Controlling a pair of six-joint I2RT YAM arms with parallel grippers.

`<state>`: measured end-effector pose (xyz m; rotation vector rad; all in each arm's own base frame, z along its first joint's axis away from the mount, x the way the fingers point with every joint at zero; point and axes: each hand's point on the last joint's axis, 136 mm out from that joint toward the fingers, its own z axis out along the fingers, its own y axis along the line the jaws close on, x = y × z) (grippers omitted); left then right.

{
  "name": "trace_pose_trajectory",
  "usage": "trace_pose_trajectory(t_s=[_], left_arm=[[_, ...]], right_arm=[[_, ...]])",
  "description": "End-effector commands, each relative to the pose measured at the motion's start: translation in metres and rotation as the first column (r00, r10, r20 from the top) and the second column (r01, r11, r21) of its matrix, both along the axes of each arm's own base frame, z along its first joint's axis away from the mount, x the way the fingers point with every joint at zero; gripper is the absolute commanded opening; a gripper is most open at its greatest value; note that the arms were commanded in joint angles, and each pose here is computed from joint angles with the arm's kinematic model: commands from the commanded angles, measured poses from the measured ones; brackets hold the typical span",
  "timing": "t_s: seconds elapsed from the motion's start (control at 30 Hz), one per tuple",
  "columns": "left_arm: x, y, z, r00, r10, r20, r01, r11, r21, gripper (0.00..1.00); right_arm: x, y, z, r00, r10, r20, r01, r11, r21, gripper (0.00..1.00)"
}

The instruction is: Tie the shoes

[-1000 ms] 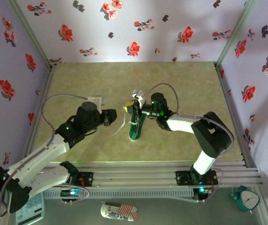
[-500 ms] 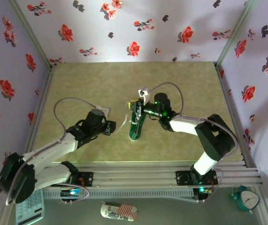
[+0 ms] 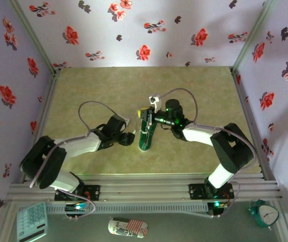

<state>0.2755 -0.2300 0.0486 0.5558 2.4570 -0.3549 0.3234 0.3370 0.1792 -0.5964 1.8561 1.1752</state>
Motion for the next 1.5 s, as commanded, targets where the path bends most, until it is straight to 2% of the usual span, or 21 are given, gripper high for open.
trace_pose_trajectory(t_s=[0.0,0.3,0.57,0.7,0.77,0.87,0.93,1.07,1.23,1.47], left_arm=[[0.009,-0.016,0.005,0.998,-0.059,0.033,0.059,0.998,0.000,0.70],[0.007,-0.024,-0.014,0.995,-0.096,-0.009,0.097,0.993,0.064,0.59],[0.004,-0.022,-0.036,0.995,-0.092,-0.027,0.095,0.974,0.207,0.53],[0.006,-0.017,-0.040,0.997,-0.071,-0.011,0.072,0.959,0.274,0.41],[0.005,-0.014,-0.038,0.998,-0.058,0.000,0.056,0.958,0.283,0.31],[0.005,-0.008,-0.028,0.999,-0.023,0.027,0.015,0.963,0.269,0.11],[0.005,-0.002,-0.018,0.999,0.003,0.050,-0.016,0.967,0.255,0.04],[0.003,0.010,0.007,0.992,0.070,0.104,-0.089,0.977,0.192,0.00],[-0.001,0.026,0.033,0.982,0.136,0.134,-0.149,0.985,0.091,0.00],[0.004,0.067,0.048,0.950,0.299,0.088,-0.299,0.954,-0.014,0.00]], right_arm=[[0.004,0.002,0.015,1.000,-0.003,0.012,0.003,1.000,0.020,0.00],[0.005,0.000,0.013,1.000,-0.005,0.008,0.005,1.000,0.011,0.00],[0.006,-0.001,0.012,1.000,-0.007,0.011,0.007,1.000,0.006,0.00],[0.006,-0.002,0.013,1.000,-0.010,0.014,0.010,1.000,0.007,0.00],[0.006,-0.002,0.013,1.000,-0.012,0.011,0.012,1.000,0.006,0.00],[0.008,-0.005,0.012,0.999,-0.036,0.013,0.035,0.999,0.004,0.00],[0.010,-0.009,0.012,0.998,-0.062,0.016,0.062,0.998,-0.001,0.00],[0.020,-0.029,0.009,0.983,-0.182,0.011,0.182,0.982,-0.048,0.00],[0.025,-0.061,0.008,0.944,-0.329,0.030,0.330,0.939,-0.097,0.00],[0.019,-0.104,0.000,0.886,-0.461,0.046,0.461,0.867,-0.191,0.00]])
